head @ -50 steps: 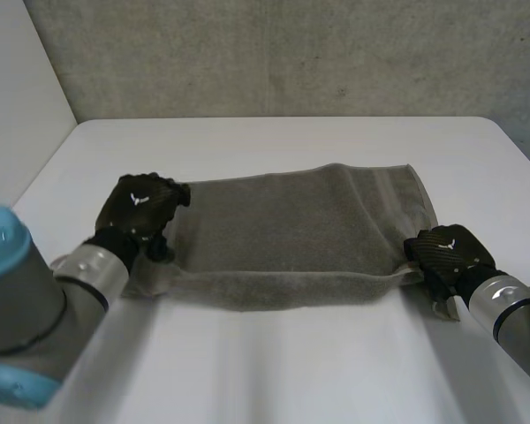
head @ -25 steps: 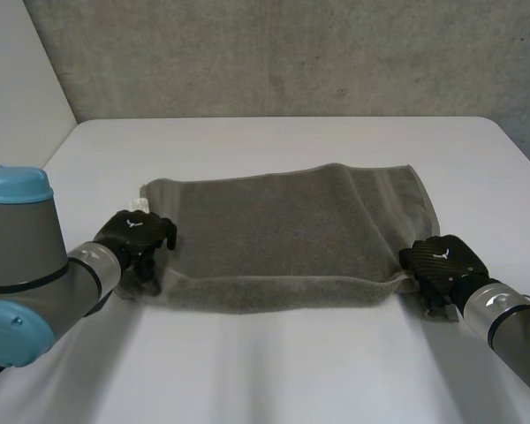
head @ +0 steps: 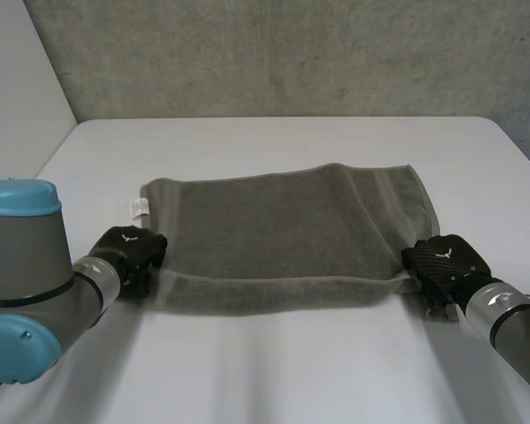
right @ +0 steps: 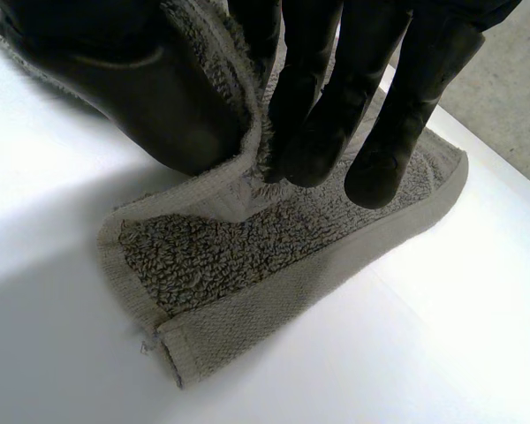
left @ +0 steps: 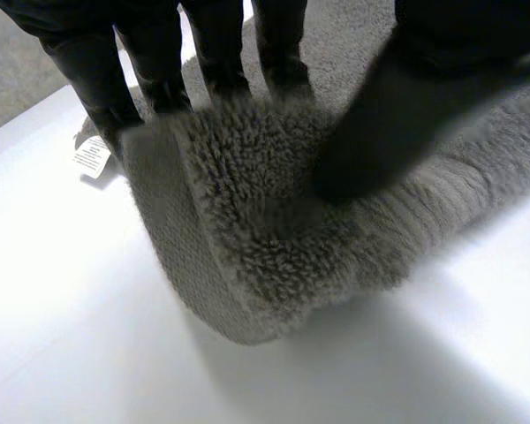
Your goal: Fold the towel.
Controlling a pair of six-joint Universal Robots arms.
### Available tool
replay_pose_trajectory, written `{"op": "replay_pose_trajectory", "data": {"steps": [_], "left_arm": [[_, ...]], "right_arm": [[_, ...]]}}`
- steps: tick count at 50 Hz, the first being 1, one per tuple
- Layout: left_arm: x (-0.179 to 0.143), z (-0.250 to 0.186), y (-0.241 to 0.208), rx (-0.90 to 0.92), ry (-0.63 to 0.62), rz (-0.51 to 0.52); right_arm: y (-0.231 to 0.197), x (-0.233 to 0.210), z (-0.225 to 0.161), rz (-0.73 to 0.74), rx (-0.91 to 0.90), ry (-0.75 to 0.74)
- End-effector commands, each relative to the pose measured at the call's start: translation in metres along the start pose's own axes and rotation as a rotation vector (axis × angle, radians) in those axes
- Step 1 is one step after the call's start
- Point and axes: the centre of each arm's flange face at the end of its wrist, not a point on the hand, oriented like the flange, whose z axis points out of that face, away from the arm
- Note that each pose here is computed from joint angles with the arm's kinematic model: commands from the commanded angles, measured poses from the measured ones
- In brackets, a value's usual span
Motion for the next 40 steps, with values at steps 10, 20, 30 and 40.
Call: {"op": "replay_pose_trajectory", "data": {"steps": [10, 20, 30, 40], "left_arm": [[-0.029, -0.053, -0.064, 0.332, -0.168, -0.023], [-0.045, -0.073, -0.068, 0.536, -0.277, -0.083], [-0.032, -0.055, -0.035, 0.436, -0.236, -0.084], [-0.027, -0.048, -0.027, 0.405, -0.215, -0.087]], "right_arm": [[-0.062, 0.026, -0.034, -0.050, 0.158, 0.105], [-0.054, 0.018, -0.031, -0.005, 0.112, 0.034], [-0.019, 0.009, -0.007, 0.034, -0.017, -0.020], [-0.015, 0.007, -0.007, 0.049, -0.032, -0.027]]}}
